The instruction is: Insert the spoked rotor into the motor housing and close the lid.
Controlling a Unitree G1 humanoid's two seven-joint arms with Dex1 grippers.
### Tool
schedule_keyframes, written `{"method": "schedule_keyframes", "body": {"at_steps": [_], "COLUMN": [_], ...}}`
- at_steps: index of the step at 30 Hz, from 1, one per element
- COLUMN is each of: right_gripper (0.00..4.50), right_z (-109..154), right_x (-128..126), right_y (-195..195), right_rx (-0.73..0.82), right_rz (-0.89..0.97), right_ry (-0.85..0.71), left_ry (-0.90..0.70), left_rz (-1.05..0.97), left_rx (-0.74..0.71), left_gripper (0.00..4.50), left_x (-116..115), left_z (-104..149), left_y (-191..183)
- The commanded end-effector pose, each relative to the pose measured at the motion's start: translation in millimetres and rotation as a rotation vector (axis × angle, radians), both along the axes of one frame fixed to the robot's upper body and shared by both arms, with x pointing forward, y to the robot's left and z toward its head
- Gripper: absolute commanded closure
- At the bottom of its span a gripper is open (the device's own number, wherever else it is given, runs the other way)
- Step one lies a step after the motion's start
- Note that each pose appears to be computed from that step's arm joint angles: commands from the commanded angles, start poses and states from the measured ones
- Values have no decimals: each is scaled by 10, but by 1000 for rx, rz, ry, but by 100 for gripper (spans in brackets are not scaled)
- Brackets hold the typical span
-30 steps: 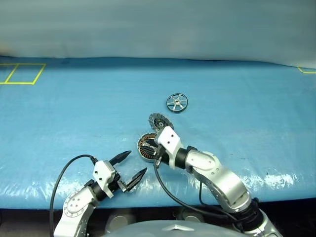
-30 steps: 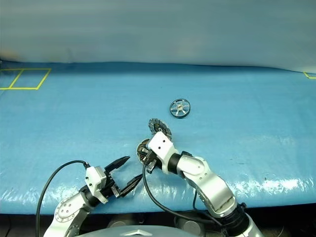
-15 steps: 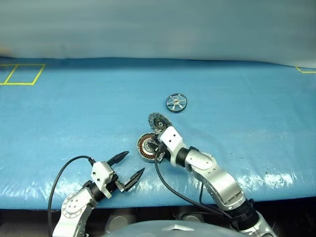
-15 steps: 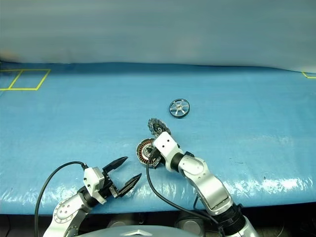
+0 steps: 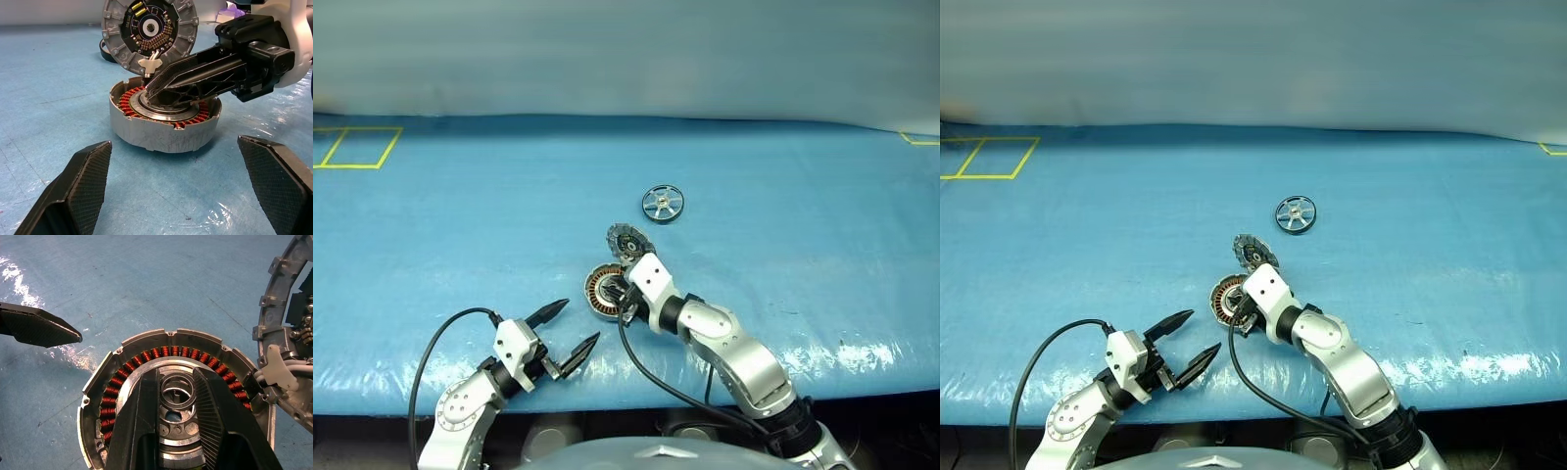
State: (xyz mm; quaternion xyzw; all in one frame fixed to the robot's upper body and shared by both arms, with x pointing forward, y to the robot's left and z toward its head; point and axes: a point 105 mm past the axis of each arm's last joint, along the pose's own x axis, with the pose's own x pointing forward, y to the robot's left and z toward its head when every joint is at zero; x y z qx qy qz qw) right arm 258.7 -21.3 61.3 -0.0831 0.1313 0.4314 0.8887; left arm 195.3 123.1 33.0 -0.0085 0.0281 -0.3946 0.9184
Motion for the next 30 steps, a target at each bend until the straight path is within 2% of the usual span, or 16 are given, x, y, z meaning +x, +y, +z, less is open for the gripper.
{"method": "schedule_keyframes", "body": {"at_steps": [1,4,8,11,13,14,17,23,27,30], "right_gripper": [383,383,252,155,155,165,257,446,446,446], "right_z": [33,30,91,241,364,414,484,368,287,286], "right_x": [6,0,-68,-99,-108,-107,-126,-154,-137,-106], "right_y": [-23,-62,-54,-22,-5,-2,7,48,54,52], "right_rx": [18,13,33,86,131,148,164,-15,-100,-100], "right_rz": [-11,-16,10,22,24,21,26,67,58,37], "right_ry": [-14,-12,5,-6,-14,-18,-19,-24,-2,3], "left_ry": [-17,-17,-15,-16,-17,-17,-17,-15,-19,-23], "left_rz": [-8,-12,-18,-19,-20,-20,-25,-29,-25,-30], "left_rx": [1,4,11,15,18,20,22,29,34,43], "left_gripper": [0,0,0,0,0,0,0,0,0,0], "left_x": [-1,1,4,11,16,20,19,19,15,-6], "left_z": [32,34,33,37,40,41,41,43,51,52], "left_y": [-7,-15,-20,-23,-26,-27,-37,-51,-54,-60]}}
